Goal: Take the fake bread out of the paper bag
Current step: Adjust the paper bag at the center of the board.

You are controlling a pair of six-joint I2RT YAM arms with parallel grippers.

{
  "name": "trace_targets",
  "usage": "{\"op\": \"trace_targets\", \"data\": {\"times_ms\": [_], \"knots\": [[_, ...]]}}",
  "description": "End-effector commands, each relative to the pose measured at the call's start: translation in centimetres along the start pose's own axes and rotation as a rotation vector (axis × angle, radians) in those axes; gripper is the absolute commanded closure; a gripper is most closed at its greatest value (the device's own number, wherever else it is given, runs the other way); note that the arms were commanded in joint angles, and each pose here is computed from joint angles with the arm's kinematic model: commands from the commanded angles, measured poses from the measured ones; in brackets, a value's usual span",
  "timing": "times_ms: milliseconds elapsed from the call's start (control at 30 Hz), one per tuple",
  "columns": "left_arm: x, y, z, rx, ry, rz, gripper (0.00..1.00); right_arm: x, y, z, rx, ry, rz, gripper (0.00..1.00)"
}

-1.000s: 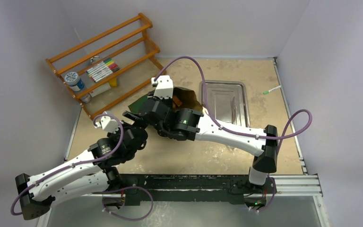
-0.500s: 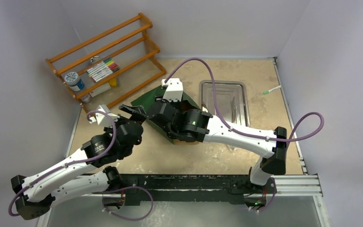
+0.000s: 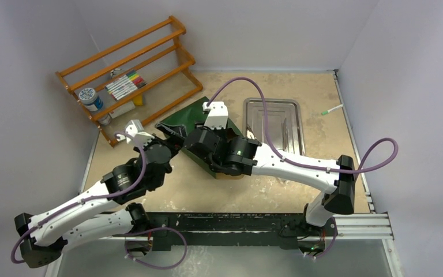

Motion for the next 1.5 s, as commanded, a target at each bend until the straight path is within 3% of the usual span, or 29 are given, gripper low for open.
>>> {"op": "trace_targets", "data": {"times_ms": [0, 433, 600, 833, 1167, 1467], "knots": [[-1.1, 1.1, -1.0, 0.224, 0.033, -0.007, 0.11, -2.6, 0.8, -0.3, -0.044, -0.131, -0.031, 0.48], [-0.2, 3.1, -1.0, 0.509, -0.14, 0.136, 0.13, -6.5, -0.5, 0.6, -0.121, -0.172, 0.001, 0.47], [0.2, 3.2, -1.1, 0.521, -0.209, 0.184, 0.13, -7.5, -1.2, 1.7, -0.128, -0.165, 0.025, 0.46], [-0.7, 3.9, -0.5, 0.544, -0.198, 0.166, 0.12, -7.8, -2.1, 3.0, -0.143, -0.138, 0.062, 0.46], [-0.7, 3.3, -2.5, 0.55, -0.306, 0.196, 0.08, -7.2, -2.7, 3.7, -0.172, -0.113, 0.095, 0.46], [-0.1, 1.7, -3.2, 0.412, -0.454, 0.207, 0.07, -7.3, -2.3, 3.3, -0.171, -0.114, 0.103, 0.46]]}}
Point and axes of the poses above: each gripper's point midway between its finger pads, its own y axis back along the fingers, its own z axis along the line the jaws close on, x = y × z, the point moved 10 cm from there along y, back along the fingers, and after that the axes turned 11 degrees about -y, right-handed, at the moved point
